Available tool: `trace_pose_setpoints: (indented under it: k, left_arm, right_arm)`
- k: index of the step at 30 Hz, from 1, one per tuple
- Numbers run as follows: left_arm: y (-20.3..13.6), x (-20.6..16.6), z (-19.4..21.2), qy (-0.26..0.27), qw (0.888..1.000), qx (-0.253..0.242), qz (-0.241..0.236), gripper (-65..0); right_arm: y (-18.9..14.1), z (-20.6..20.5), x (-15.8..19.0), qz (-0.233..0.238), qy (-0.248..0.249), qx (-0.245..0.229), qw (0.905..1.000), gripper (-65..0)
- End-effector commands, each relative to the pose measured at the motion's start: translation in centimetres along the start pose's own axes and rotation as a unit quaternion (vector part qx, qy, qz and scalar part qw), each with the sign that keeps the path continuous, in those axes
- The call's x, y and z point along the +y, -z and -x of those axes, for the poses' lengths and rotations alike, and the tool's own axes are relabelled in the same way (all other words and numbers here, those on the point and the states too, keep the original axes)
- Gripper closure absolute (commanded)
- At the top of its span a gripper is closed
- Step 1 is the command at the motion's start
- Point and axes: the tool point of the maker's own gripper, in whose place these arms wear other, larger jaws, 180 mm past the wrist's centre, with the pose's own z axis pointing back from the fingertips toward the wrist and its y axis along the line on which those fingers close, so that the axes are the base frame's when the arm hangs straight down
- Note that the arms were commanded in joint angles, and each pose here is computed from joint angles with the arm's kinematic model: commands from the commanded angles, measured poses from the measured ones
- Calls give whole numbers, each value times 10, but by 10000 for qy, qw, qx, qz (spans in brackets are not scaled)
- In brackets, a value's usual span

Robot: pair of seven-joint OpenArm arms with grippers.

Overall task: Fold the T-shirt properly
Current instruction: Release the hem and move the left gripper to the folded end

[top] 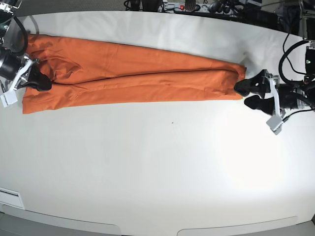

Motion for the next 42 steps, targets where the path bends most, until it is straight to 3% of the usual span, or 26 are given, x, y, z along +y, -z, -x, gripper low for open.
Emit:
trace_pose_setpoints:
  k: [1,5,9,20,27,37,42]
  left_arm:
    - [-13,3,-15,132,9996,-216,-111,-451]
    - [-29,13,-24,128,9979,-484,-412,-451]
    - [-39,18,-27,38,9963,-657,-546,-451]
    - [-20,22,3,-401,9956,-505,-680,-451]
    - [-15,37,17,-994,9864,-637,-1146,-451]
    - [-22,35,58,-1798,9687,-1064,-1340,-451]
    - [-8,28,65,-1943,9661,-1185,-1218,-451]
  right_arm:
    - [-5,-18,-4,109,-161,-296,9994,0]
    - [-4,-17,-21,621,-327,-339,9970,0]
    - [3,-8,-23,790,-277,-355,9959,0]
    - [15,26,-27,1208,-158,-203,9923,0]
    - [15,37,-32,1293,-117,-66,9915,0]
    - [14,40,-30,1270,-82,-46,9919,0]
    - [15,39,-30,1258,-77,-65,9920,0]
